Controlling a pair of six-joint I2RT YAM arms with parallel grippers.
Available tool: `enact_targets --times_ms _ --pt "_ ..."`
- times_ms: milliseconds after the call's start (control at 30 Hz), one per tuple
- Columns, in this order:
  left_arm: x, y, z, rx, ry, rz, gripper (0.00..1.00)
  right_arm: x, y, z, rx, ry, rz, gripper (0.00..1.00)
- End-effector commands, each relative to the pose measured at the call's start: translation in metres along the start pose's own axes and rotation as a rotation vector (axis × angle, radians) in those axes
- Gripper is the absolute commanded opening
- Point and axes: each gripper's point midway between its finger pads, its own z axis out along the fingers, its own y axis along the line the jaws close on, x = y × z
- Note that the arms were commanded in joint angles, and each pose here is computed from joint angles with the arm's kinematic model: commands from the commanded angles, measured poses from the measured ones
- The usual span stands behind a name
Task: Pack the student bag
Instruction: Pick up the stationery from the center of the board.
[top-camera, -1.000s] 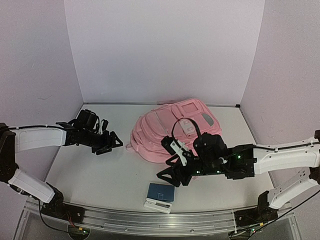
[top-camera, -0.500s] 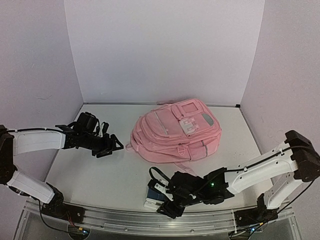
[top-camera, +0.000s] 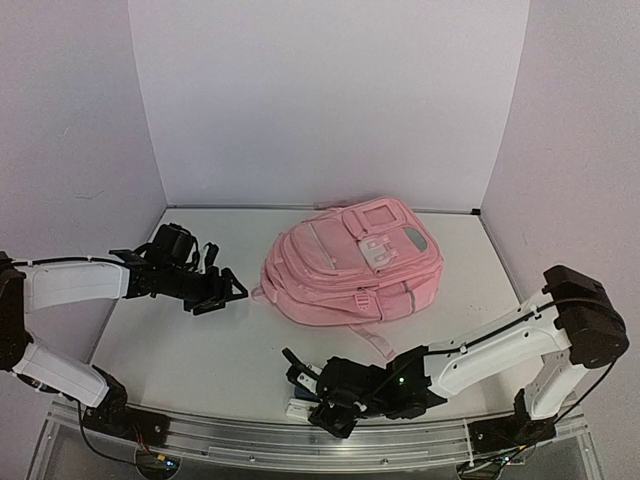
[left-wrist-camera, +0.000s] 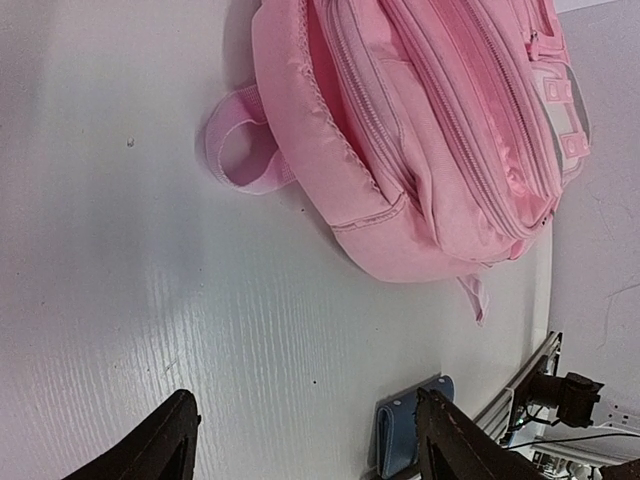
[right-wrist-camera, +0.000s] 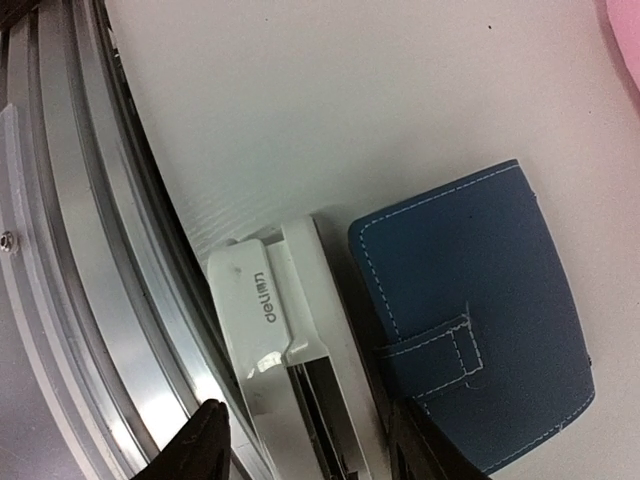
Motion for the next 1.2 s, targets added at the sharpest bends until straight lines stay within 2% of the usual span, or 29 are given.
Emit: enact_targets --times_ms 0,67,200,367,433,500,567,700,833,967,1167 --pt "-0.009 -0.018 -0.011 0.052 -0.033 0.056 0.75 0.0 -0.006 0.007 0.064 0.016 0.014 0.43" --pt "-0.007 -0.019 -0.01 0.056 -0.027 0.059 0.75 0.002 -0.006 0.011 0.07 0.03 0.012 0.43" --pt "-0.006 -0.019 -0.011 0.06 -0.021 0.066 0.75 0.007 0.0 0.016 0.055 0.051 -0.005 0.52" --pt "-0.006 -0.02 -0.012 0.061 -0.021 0.07 0.75 0.011 0.001 0.021 0.058 0.068 -0.005 0.57" --pt "-0.006 -0.02 -0.012 0.063 -0.022 0.071 0.75 0.011 -0.002 0.022 0.077 0.068 0.0 0.5" --pt "-0.005 -0.025 -0.013 0.088 -0.016 0.087 0.75 0.009 -0.005 0.02 0.094 0.059 0.007 0.36" --pt "-0.003 -0.034 -0.013 0.125 -0.005 0.117 0.75 0.001 -0.005 0.014 0.093 0.032 0.017 0.29" --pt "0.005 -0.059 -0.015 0.205 0.021 0.21 0.75 -0.039 0.0 -0.018 0.058 -0.086 0.064 0.21" --pt "0.01 -0.088 -0.024 0.333 0.02 0.281 0.74 -0.074 -0.016 -0.051 -0.004 -0.174 0.155 0.17" --pt "0.015 -0.108 -0.034 0.43 0.022 0.34 0.74 -0.095 -0.04 -0.074 -0.124 -0.205 0.224 0.13" --pt "0.029 -0.128 -0.039 0.465 0.046 0.39 0.74 -0.113 -0.055 -0.099 -0.38 -0.217 0.246 0.13"
